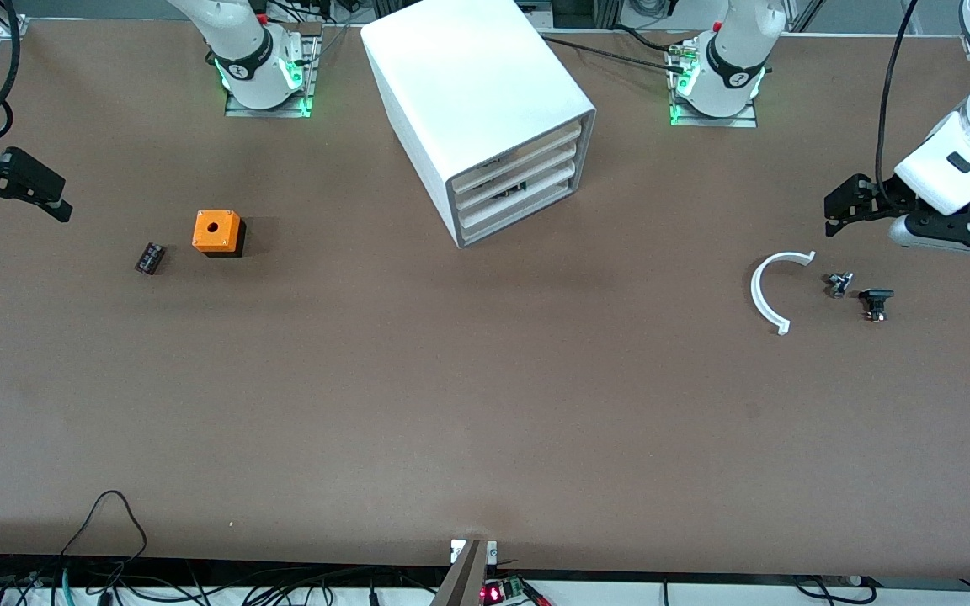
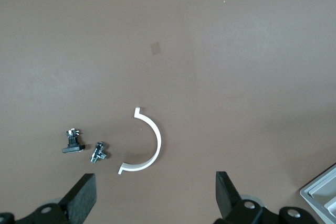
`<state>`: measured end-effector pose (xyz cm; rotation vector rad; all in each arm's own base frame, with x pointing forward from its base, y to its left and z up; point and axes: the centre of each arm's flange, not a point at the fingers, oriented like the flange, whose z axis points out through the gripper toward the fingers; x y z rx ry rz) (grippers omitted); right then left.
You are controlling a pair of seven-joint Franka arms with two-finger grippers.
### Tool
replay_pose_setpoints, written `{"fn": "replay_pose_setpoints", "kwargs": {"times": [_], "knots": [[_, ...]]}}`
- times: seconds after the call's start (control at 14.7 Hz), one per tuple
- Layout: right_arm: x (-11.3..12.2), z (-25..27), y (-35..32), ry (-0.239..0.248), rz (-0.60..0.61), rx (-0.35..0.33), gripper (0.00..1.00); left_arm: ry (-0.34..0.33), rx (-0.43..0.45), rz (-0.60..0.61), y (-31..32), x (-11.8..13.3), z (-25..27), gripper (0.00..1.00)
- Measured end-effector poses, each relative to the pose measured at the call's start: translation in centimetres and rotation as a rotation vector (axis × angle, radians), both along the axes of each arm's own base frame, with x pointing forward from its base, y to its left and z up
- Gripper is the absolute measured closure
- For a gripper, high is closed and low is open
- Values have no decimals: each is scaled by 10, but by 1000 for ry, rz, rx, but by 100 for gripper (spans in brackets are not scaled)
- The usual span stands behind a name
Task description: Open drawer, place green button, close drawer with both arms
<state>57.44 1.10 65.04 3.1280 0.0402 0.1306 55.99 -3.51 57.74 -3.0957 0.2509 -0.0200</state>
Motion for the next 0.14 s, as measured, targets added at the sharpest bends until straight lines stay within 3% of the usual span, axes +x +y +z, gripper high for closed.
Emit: {"fn": "replay_pose_setpoints", "kwargs": {"times": [0.14], "knots": [[0,2,0,-8,0,0,0,6,0,-3,-3,-1,-1,0]]}}
